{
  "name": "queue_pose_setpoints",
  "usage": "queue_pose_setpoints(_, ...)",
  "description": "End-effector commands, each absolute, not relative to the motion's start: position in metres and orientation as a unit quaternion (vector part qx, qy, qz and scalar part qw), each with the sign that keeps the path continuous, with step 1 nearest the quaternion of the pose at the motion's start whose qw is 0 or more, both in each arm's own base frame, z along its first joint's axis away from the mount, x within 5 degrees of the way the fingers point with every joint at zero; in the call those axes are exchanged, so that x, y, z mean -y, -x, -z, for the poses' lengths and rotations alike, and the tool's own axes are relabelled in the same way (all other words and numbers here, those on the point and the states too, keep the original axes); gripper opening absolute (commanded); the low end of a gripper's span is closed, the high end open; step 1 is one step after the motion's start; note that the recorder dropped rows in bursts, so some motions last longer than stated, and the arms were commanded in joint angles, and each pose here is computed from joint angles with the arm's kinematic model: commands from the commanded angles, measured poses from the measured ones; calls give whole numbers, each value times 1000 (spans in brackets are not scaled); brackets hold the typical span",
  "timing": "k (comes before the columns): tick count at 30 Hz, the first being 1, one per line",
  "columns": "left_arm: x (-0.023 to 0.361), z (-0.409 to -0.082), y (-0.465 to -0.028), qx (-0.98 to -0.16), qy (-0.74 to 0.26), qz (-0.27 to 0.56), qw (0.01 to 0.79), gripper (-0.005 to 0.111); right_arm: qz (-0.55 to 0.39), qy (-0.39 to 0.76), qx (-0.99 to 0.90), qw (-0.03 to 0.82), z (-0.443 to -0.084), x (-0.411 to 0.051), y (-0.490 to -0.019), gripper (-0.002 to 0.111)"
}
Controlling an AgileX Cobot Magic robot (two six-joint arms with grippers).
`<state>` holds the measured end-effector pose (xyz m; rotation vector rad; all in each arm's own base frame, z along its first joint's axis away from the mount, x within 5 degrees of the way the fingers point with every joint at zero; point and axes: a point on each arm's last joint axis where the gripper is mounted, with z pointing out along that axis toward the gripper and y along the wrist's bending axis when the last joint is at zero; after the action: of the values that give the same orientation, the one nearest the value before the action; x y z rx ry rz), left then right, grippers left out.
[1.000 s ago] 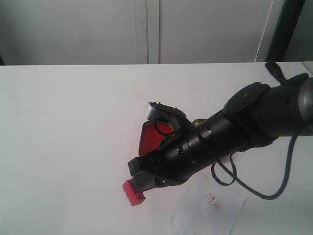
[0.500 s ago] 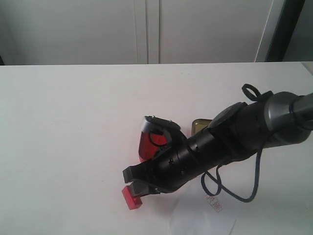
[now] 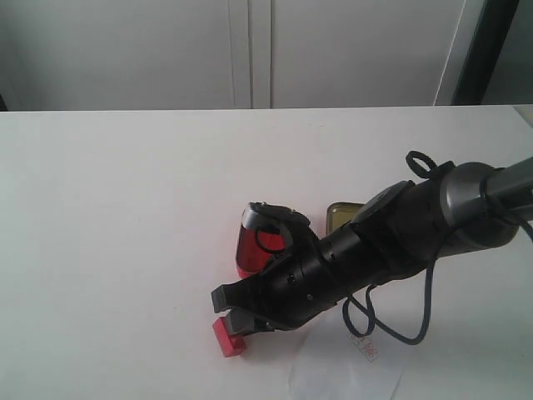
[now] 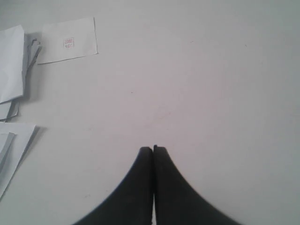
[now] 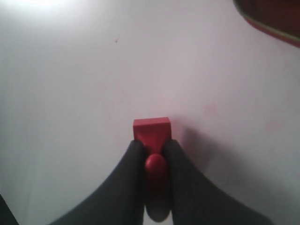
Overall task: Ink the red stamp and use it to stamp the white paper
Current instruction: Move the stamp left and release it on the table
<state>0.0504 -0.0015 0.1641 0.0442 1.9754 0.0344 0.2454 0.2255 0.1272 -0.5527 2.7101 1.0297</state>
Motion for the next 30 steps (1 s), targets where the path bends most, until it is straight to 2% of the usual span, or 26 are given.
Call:
queue_pose_setpoints(1,2,-163,-50,-834,-16,-8,551,0,-347,181,-915,101,-128,-223,-249,25)
queue_pose_setpoints(12,2,-163,-50,-834,-16,-8,551,0,-338,173,-919,109,-127,-222,-251,43)
queue_pose_setpoints(30,2,-163,-50,-834,-16,-8,551,0,-328,159,-925,112,-126,-201,-265,43)
